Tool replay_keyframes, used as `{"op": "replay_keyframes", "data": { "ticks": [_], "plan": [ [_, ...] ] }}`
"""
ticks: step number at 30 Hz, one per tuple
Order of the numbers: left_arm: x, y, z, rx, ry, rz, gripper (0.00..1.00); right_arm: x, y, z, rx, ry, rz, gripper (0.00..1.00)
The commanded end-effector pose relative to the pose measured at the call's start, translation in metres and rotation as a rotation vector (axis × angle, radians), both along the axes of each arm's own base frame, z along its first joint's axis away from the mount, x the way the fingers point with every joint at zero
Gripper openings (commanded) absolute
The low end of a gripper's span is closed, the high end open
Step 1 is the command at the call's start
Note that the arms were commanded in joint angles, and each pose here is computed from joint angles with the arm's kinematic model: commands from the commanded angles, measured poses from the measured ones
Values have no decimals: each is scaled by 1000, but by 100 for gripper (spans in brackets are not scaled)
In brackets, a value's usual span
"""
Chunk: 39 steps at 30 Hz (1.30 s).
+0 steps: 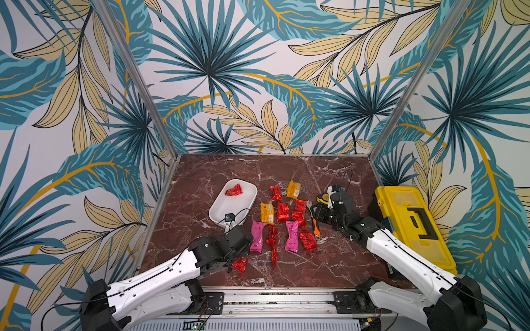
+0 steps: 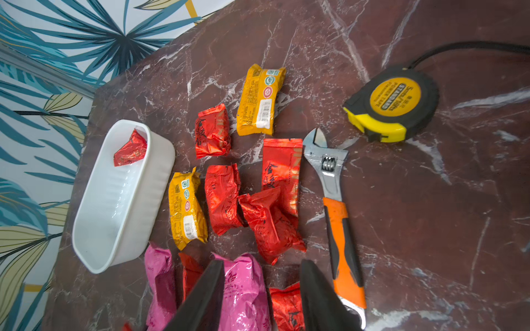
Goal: Take the tea bags out of the storage box
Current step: Place the tea bag at the center of the board, then pick up the tea bag from the storage box.
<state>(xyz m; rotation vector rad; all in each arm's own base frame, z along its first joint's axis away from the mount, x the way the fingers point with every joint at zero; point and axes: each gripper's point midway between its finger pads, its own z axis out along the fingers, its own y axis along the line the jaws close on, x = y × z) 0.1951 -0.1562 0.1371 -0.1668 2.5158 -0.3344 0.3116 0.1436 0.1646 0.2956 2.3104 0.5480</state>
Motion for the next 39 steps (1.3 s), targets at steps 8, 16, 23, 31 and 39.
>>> {"op": "replay_keyframes", "data": {
  "ticks": [8,16,23,31,39],
  "plan": [
    [123,12,73,18,-194,-248,62,6,26,-5,80,18,48,48],
    [203,32,23,215,11,-408,58,14,30,-6,74,15,57,48],
    [246,47,-9,420,55,-476,53,20,32,-8,52,18,61,48],
    [282,52,-15,597,15,-604,50,29,41,-12,39,39,90,48],
    [301,57,-39,697,68,-690,47,35,42,-6,30,31,90,48]
  ]
}}
